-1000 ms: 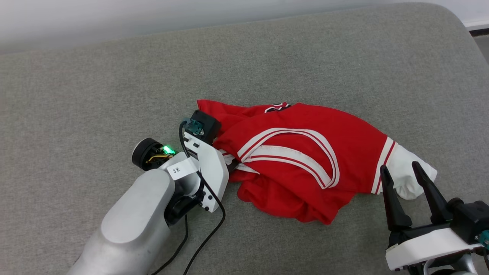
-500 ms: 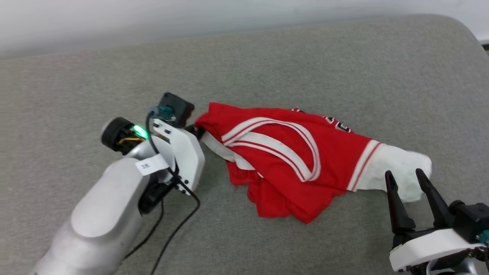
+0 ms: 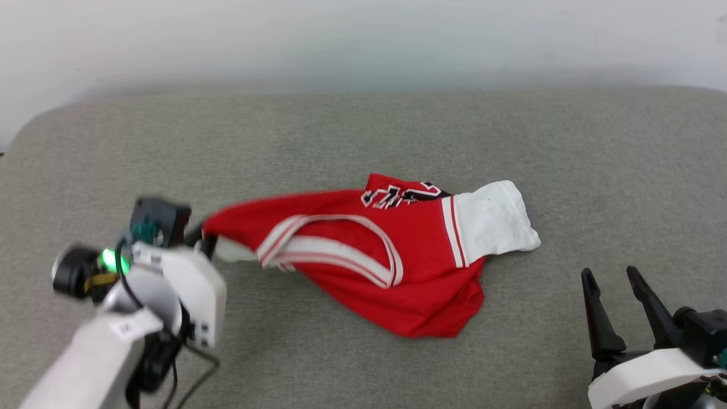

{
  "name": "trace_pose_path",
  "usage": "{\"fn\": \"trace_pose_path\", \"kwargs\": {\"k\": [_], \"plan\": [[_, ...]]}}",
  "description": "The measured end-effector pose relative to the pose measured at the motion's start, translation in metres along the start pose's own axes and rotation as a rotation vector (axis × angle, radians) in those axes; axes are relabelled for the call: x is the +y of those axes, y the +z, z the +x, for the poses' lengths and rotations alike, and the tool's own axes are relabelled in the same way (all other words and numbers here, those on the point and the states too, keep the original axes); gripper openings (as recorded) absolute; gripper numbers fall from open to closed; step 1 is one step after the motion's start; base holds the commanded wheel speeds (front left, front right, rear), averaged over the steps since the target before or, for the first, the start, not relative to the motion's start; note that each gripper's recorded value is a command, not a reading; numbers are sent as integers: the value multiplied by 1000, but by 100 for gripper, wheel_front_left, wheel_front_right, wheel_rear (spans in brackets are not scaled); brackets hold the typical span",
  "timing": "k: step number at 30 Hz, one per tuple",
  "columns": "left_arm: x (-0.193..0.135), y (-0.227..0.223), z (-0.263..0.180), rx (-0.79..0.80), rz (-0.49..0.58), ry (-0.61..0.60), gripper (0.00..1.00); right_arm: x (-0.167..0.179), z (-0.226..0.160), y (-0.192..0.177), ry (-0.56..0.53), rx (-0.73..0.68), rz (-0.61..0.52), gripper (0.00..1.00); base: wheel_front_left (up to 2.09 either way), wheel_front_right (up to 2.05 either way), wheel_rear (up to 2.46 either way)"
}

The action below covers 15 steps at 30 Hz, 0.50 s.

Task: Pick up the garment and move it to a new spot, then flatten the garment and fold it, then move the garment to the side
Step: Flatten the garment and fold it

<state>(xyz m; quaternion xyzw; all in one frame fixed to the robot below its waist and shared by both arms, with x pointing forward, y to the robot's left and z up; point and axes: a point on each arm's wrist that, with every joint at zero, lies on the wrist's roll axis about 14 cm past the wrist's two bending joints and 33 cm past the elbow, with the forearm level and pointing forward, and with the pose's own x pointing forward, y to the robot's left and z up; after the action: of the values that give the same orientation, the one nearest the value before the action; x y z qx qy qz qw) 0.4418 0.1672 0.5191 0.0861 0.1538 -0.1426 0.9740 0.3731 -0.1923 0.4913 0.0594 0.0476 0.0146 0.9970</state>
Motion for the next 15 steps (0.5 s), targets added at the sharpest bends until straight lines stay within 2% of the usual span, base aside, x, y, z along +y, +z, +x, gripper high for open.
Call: {"fn": "trace_pose_path", "kwargs": {"k": [3, 8, 13, 14, 15], "plan": [[-3, -41, -25, 94, -74, 26, 0, 6, 0, 2, 19, -1, 0, 100, 0, 0, 0], [-40, -110, -58, 256, -216, -8, 0, 13, 0, 6, 40, -1, -3, 100, 0, 0, 0], [-68, -144, -72, 326, -329, -42, 0, 15, -2, 12, 47, -10, -8, 100, 0, 0, 0], [-71, -147, -73, 329, -342, -44, 14, 16, -3, 13, 49, -12, -9, 100, 0, 0, 0], [-71, -146, -73, 312, -350, -38, 44, 16, -4, 14, 50, -9, -12, 100, 0, 0, 0]]}}
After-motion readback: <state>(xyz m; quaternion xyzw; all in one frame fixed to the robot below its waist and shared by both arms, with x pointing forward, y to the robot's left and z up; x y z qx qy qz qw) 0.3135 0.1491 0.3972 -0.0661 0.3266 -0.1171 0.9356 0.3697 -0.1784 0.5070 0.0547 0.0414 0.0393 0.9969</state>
